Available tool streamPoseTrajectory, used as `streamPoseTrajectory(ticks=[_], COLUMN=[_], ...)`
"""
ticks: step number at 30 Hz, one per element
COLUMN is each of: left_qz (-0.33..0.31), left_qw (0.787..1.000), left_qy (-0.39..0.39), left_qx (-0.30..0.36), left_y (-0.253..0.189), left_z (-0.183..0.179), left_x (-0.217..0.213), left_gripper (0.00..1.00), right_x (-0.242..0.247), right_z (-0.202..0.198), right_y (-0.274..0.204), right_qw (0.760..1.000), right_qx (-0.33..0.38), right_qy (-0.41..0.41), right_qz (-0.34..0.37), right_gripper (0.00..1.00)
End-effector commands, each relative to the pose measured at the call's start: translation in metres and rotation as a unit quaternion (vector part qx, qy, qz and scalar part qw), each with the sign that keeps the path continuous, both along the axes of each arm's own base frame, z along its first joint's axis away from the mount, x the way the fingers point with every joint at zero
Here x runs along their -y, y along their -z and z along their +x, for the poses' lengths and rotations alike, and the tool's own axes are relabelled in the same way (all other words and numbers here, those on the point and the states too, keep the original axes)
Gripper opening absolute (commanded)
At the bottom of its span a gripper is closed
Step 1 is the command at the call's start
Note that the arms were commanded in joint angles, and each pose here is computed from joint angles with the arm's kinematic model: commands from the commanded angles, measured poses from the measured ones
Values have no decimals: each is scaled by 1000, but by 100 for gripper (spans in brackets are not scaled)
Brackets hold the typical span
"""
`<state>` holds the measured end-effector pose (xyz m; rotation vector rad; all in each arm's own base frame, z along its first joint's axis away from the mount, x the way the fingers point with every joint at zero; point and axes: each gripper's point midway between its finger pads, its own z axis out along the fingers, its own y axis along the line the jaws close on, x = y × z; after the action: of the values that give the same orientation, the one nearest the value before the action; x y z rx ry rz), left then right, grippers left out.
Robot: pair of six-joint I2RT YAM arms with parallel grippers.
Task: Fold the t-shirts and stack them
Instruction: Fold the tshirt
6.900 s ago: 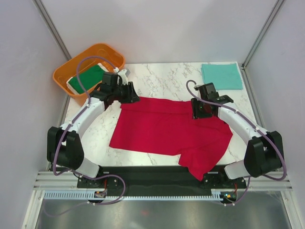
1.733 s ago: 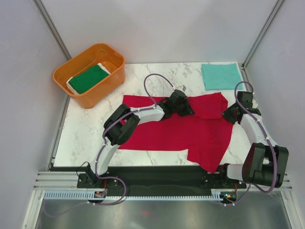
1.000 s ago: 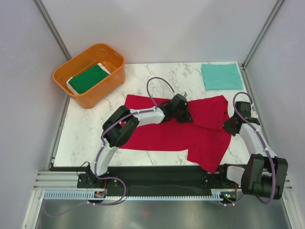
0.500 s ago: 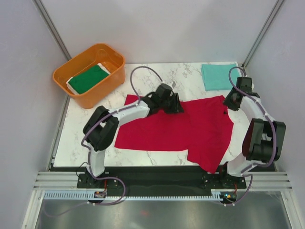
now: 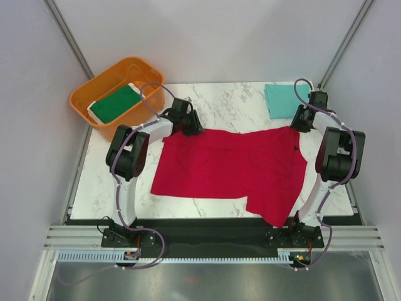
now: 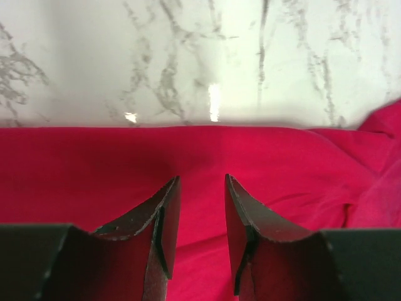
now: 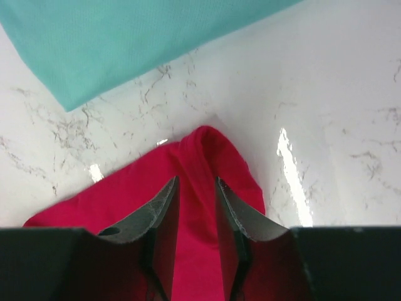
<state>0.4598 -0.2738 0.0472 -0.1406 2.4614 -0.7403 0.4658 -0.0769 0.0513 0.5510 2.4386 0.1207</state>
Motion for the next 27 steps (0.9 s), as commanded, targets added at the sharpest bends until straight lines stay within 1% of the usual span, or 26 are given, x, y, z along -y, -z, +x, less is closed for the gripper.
streamPoseTrajectory(ticks=[1,4,7,9,10,11,13,14,19,27], left_qz=[5,12,17,21,25,30,38,45,56,86], left_qw=[1000,1000,1000,1000,1000,999,999,998,997,993], left_qy=[19,15,10,6,5,0,-9,-19,-39,-65], left_qx=[13,5,-5,-9,-14,-15,-22,-25,-35,-40], left_y=[-2,8,18,22,26,28,34,36,45,58], left_z=[11,13,11,10,8,8,4,5,3,5], left_x=[-6,-14,-19,-23,-24,-27,-34,-40,-48,-66], left_gripper=[41,41,41,41,40,40,40,40,40,40], right_x=[5,6,10,14,20,25,35,41,46,52], right_z=[25,30,36,35,36,35,34,35,40,43], right_y=[-9,4,10,17,18,19,20,11,-1,2], right_qw=[999,999,999,1000,1000,1000,999,998,987,974], right_qx=[30,20,17,10,10,10,23,40,120,161], right_qy=[-32,-37,-33,-28,-17,-6,27,43,104,146], right_qz=[-2,0,0,-2,-13,-21,-26,-21,7,55], right_gripper=[36,35,31,24,21,12,5,0,0,0])
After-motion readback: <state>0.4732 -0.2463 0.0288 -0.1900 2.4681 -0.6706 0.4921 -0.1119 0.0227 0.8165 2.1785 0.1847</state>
